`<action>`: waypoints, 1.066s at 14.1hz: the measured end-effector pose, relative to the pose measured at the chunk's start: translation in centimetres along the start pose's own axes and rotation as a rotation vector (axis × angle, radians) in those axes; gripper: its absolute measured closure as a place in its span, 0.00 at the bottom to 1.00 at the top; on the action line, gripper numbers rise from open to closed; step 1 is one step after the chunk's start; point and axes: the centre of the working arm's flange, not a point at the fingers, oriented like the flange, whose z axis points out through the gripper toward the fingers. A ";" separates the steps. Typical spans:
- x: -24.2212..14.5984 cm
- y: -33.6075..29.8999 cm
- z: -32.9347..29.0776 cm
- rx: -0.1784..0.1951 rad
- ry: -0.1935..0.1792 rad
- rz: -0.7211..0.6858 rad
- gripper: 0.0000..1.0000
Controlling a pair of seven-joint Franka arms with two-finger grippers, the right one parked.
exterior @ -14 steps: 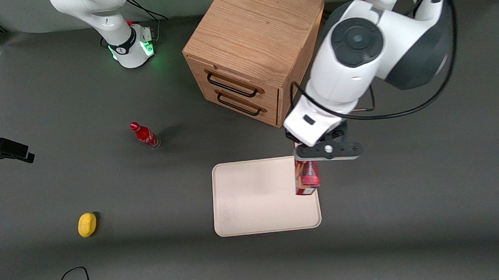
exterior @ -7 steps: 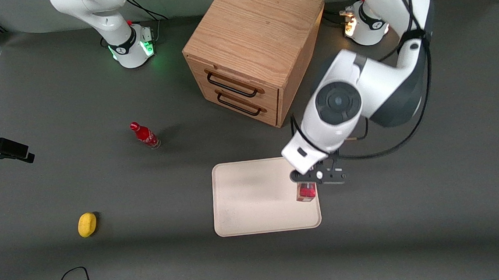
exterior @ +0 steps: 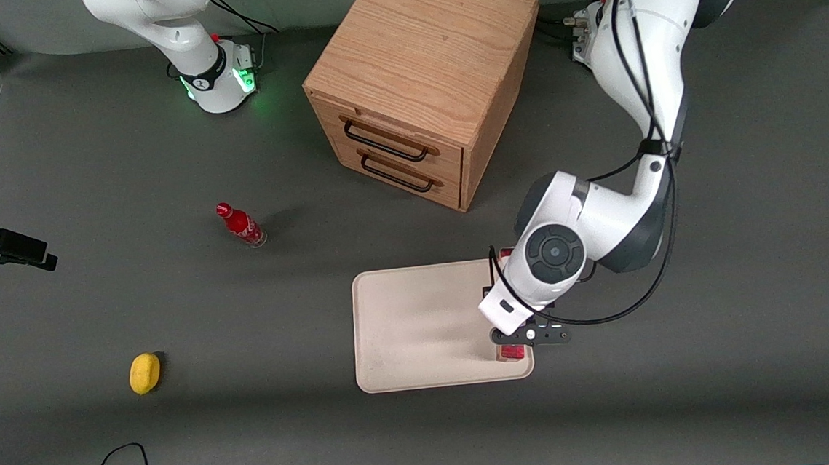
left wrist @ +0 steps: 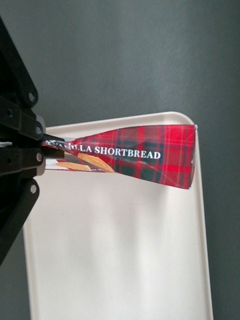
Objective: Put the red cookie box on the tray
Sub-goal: 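Lower the cookie box onto the tray's edge with the left gripper, then open the left gripper and withdraw it from the box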
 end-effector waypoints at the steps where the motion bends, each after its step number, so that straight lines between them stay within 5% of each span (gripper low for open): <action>1: 0.1 0.1 1.8 0.010 0.001 -0.009 0.97; 8: 0.2 0.3 3.8 0.023 0.015 -0.017 0.92; 15: 0.3 0.7 0.6 0.042 0.056 -0.009 0.18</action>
